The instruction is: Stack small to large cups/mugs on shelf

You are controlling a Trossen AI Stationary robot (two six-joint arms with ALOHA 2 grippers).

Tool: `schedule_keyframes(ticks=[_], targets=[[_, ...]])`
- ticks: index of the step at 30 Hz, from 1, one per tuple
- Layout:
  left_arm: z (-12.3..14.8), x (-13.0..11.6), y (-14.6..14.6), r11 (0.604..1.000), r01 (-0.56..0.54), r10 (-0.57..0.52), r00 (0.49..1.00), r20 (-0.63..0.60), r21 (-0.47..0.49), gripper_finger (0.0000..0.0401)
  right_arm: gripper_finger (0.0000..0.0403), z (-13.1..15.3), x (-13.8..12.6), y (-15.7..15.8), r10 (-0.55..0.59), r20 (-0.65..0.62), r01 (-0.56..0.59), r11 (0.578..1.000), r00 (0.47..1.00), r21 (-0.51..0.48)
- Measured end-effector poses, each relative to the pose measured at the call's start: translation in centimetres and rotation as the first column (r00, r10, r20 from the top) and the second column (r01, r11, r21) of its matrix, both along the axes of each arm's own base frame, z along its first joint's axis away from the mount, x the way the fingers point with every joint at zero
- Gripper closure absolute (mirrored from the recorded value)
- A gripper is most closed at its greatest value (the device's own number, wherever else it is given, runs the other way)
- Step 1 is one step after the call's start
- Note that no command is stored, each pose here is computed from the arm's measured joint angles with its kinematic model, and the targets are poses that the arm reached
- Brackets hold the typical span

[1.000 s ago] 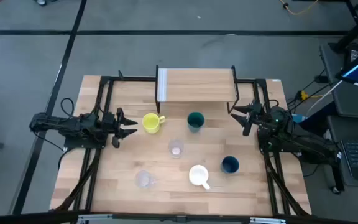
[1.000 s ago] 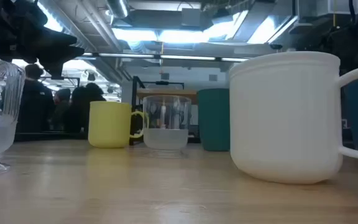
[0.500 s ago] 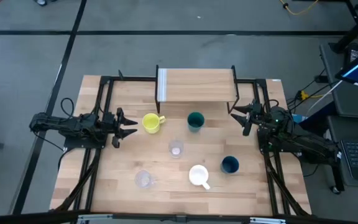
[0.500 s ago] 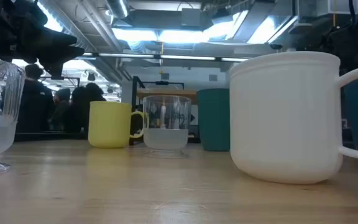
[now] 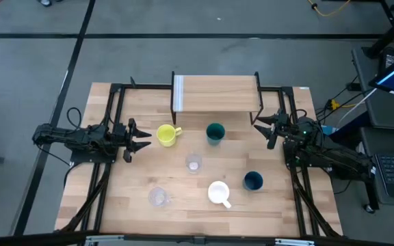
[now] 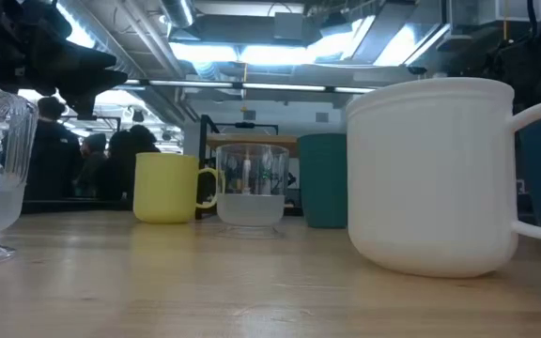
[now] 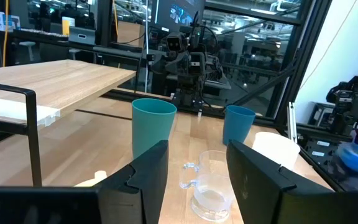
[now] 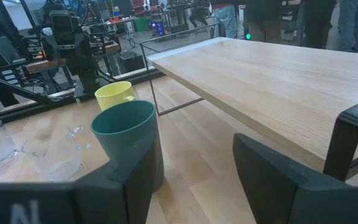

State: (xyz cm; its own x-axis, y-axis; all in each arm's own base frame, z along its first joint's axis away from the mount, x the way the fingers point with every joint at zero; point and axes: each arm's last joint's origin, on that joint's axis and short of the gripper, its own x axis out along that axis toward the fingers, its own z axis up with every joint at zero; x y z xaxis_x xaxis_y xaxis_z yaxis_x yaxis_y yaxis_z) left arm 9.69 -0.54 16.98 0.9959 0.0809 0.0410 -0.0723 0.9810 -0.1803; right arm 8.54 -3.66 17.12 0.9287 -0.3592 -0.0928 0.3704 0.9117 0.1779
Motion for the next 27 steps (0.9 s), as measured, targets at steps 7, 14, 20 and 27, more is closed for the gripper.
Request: schedule_keyframes(ticks=[7,14,20,27], targets=[[0.0,0.0,0.0,1.0,0.0,0.0,1.0,0.0,0.0,0.0243,0.0193,0.0,0.0,0.0,0.0,0.0,0.0,1.0,1.0,0.0],[0.0,0.0,0.0,1.0,0.0,0.0,1.0,0.0,0.0,0.0243,0.0193,0.0,0.0,0.0,0.0,0.0,0.0,1.0,1.0,0.0],[0.0,0.0,0.0,1.0,0.0,0.0,1.0,0.0,0.0,0.0243,0.0193,0.01,0.0,0.0,0.0,0.0,0.0,1.0,1.0,0.0],[0.0,0.0,0.0,1.0,0.0,0.0,1.0,0.0,0.0,0.0243,0.0193,0.34,0.02,-0.01,-0.009,0.062,0.005,0.998,0.998,0.064]])
